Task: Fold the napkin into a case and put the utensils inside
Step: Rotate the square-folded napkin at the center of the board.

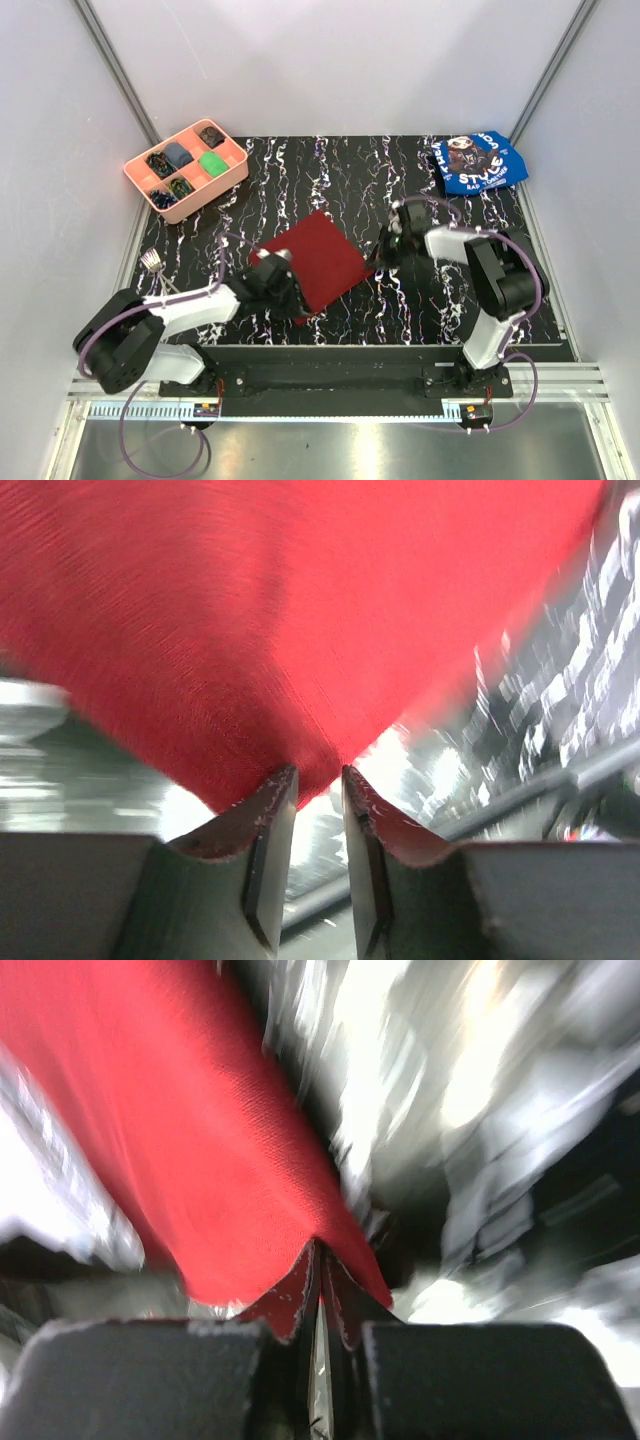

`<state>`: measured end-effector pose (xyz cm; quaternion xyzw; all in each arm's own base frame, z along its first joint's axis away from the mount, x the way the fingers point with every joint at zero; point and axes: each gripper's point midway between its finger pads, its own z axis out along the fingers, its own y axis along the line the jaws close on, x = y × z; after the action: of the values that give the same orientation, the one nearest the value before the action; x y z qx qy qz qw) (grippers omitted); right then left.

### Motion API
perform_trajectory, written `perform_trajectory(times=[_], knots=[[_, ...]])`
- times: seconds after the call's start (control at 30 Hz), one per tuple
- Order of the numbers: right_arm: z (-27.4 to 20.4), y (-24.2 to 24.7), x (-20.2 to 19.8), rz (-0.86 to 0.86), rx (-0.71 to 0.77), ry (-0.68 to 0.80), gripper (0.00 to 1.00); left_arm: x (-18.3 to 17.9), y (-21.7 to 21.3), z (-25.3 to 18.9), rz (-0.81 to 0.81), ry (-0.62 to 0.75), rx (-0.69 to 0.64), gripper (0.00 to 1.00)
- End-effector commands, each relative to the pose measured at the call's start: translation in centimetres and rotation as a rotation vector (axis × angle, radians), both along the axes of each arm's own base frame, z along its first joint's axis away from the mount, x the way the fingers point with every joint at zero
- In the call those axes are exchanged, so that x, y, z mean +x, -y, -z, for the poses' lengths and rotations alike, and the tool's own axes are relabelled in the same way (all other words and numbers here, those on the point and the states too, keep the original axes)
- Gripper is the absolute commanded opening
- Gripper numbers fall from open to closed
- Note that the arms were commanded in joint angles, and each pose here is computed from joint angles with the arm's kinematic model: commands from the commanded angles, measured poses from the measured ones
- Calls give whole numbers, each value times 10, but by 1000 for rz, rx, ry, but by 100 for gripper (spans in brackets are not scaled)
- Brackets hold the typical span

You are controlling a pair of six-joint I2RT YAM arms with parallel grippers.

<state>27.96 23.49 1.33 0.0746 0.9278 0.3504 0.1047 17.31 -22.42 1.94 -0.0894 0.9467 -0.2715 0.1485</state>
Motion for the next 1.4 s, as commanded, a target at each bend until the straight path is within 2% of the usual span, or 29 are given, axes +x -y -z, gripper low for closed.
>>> perform_trajectory(times=[0.0,0.03,0.07,0.1,0.13,0.17,0.2,0.27,0.37,0.4,0.5,0.53,0.6,0.67,0.73,0.8,1.03,1.07,1.23,1.37], knots=[[-10,63,97,28,-309,177,11,-28,32,0,67,-76,34,34],[-17,67,110,16,-344,204,19,-36,47,-8,101,-73,4,37],[-22,69,115,-2,-375,200,21,-38,59,-14,128,-69,-26,43],[-47,62,141,-13,-366,267,23,-34,80,-32,159,-47,-88,48],[-60,59,146,-23,-358,275,24,-41,96,-38,213,-68,-125,48],[-70,57,143,-5,-345,249,25,-31,117,-64,245,-26,-181,48],[-93,55,143,19,-318,281,25,-30,123,-74,271,-5,-189,51],[-110,49,132,54,-271,281,31,-14,133,-108,268,78,-225,53],[-114,27,86,17,-209,257,37,16,108,-121,246,141,-153,52],[-106,12,55,-32,-202,236,37,34,86,-114,215,145,-105,51],[-89,-15,5,-64,-163,190,38,68,42,-100,161,161,-34,41],[-92,-28,4,-62,-115,230,38,75,32,-91,153,152,-11,36],[-80,-41,-14,-43,-65,193,32,87,10,-78,164,138,32,29],[-71,-56,-18,-35,-35,195,26,96,-7,-59,153,117,140,23],[-62,-64,-22,-47,-46,193,13,106,-25,-41,141,116,247,19],[-40,-59,-20,-27,-101,168,1,108,-40,-28,117,103,326,18],[9,-25,4,-17,-326,183,0,78,-58,20,32,-43,401,15],[16,-17,11,-8,-352,176,0,74,-44,21,39,-53,333,16],[12,3,61,-49,-410,241,0,45,-6,23,87,-91,200,17],[-6,9,110,-94,-441,312,0,16,50,13,141,-116,76,18]])
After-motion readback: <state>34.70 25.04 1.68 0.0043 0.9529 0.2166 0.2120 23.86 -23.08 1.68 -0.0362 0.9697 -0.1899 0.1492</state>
